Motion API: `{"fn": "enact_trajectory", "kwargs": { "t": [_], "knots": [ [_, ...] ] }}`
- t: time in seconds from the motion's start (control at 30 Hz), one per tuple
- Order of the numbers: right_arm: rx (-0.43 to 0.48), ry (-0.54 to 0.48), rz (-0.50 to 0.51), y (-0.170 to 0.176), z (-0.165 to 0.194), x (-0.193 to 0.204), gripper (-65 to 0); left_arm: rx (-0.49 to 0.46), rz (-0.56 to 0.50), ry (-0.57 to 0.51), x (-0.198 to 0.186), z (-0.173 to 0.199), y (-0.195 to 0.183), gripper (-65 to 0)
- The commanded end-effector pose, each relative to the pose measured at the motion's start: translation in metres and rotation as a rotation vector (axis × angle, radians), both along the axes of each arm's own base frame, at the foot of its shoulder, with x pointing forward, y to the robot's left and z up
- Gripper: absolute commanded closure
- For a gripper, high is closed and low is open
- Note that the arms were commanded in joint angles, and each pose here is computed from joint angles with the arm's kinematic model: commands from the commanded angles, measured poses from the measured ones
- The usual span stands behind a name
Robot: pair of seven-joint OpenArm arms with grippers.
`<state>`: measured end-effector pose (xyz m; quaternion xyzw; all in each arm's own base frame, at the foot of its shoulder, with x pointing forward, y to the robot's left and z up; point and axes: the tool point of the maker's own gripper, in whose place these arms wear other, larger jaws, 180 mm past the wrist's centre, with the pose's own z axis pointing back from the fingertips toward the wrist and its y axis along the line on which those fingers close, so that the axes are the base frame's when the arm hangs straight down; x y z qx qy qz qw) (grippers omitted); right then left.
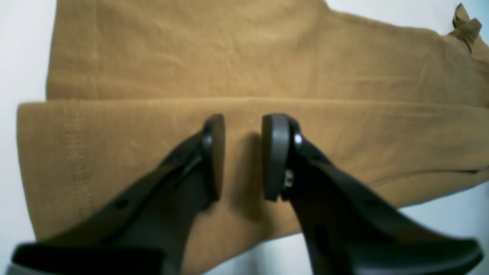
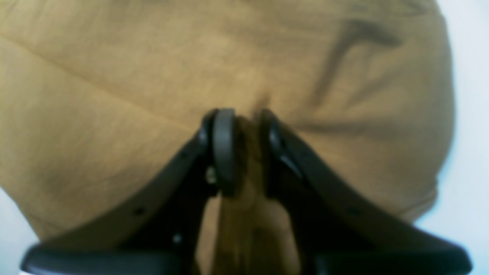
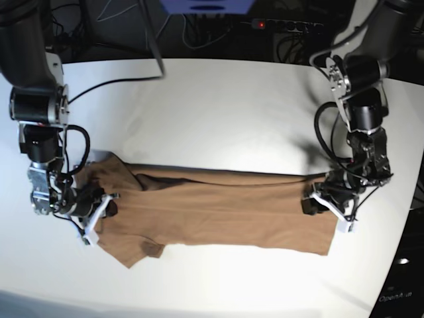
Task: Fold the T-shirt properly
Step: 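Grasp the folded shirt edge with both grippers and drag it toward the robot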
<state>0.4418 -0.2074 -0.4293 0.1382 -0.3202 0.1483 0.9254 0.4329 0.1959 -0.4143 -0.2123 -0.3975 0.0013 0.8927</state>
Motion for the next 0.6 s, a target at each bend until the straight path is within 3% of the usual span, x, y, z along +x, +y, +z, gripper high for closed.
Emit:
{"fn": "enact_trajectory", "kwargs": {
  "t": [0.0,0.1,0.57],
  "knots": [
    [0.009,-0.053,-0.004,-0.004,0.018,0.014,-8.1,-0.012,0.014,-0.067,0.017,0.021,0.005,-12.4],
    [0.014,-0.062,-0.007,-0.004,0.016,0.012,-7.5,-0.034,0.03,-0.055,0.014,0.012,0.005,-9.9],
    [-0.003,-0.024,-0.033,-0.025,-0.009,-0.016,-7.5,-0.073,0.091,0.03,-0.039,-0.046,0.009,-10.0]
  ]
}}
